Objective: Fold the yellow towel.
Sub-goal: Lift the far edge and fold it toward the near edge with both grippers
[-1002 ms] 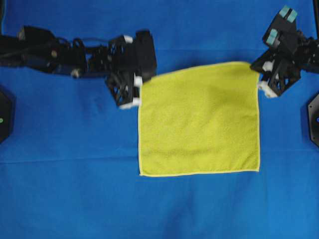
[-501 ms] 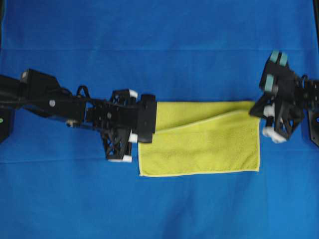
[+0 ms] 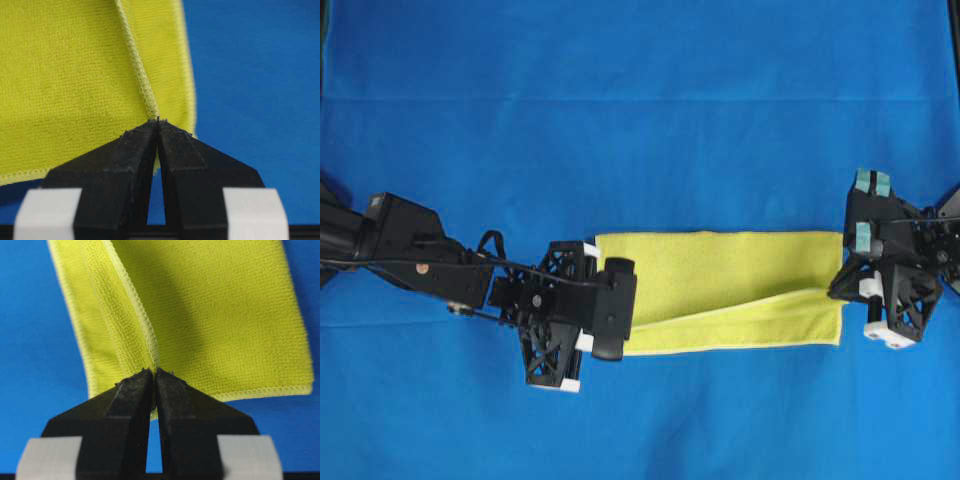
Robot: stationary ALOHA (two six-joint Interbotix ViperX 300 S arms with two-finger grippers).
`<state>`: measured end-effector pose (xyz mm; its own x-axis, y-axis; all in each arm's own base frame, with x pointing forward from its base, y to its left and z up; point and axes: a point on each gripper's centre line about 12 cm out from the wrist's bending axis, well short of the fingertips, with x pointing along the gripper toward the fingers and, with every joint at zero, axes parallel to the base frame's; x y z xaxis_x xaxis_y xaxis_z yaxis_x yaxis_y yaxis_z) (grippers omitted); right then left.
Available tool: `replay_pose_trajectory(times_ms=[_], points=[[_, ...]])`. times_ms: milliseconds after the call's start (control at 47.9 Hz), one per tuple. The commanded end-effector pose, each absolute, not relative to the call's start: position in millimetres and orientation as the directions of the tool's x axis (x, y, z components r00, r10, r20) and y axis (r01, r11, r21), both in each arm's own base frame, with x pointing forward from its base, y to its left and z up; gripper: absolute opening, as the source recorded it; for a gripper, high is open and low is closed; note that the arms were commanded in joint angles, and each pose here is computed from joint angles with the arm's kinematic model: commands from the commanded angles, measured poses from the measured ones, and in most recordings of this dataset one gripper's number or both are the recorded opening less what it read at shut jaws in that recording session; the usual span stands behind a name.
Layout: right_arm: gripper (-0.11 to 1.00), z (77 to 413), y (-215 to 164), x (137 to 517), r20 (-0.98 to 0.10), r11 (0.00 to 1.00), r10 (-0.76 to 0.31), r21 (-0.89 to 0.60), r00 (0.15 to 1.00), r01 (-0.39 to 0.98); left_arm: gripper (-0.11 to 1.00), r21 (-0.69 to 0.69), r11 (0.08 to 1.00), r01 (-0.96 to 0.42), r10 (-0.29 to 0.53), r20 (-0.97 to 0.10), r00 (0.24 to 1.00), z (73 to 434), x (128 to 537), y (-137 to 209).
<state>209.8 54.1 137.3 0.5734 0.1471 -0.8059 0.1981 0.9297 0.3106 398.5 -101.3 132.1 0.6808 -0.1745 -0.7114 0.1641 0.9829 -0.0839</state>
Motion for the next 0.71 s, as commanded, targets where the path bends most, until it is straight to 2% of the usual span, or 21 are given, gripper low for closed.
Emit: replay_pose_trajectory(times_ms=[0,522,584,689], points=[[0.03,143.5,62.6,215.9,-0.781,0.93,0.174,0.331,0.6,0.161,0.01,-0.088,0.979,0.182,-0.192,-0.688,0.699,143.5,401.6,-109.3],[0.03,140.6,71.8,225.8,-0.786,0.936,0.187,0.325,0.59,0.136,0.02,-0.088,0.978,0.187,-0.196,-0.686,0.701,143.8,401.3,-111.2],[0.04,140.5,72.2,227.1,-0.786,0.936,0.186,0.325,0.589,0.138,0.09,-0.089,0.978,0.186,-0.196,-0.686,0.701,144.1,401.6,-111.3],[0.04,144.4,74.0,230.0,-0.777,0.933,0.192,0.334,0.6,0.134,0.37,-0.088,0.978,0.187,-0.195,-0.687,0.7,145.4,401.4,-111.3]])
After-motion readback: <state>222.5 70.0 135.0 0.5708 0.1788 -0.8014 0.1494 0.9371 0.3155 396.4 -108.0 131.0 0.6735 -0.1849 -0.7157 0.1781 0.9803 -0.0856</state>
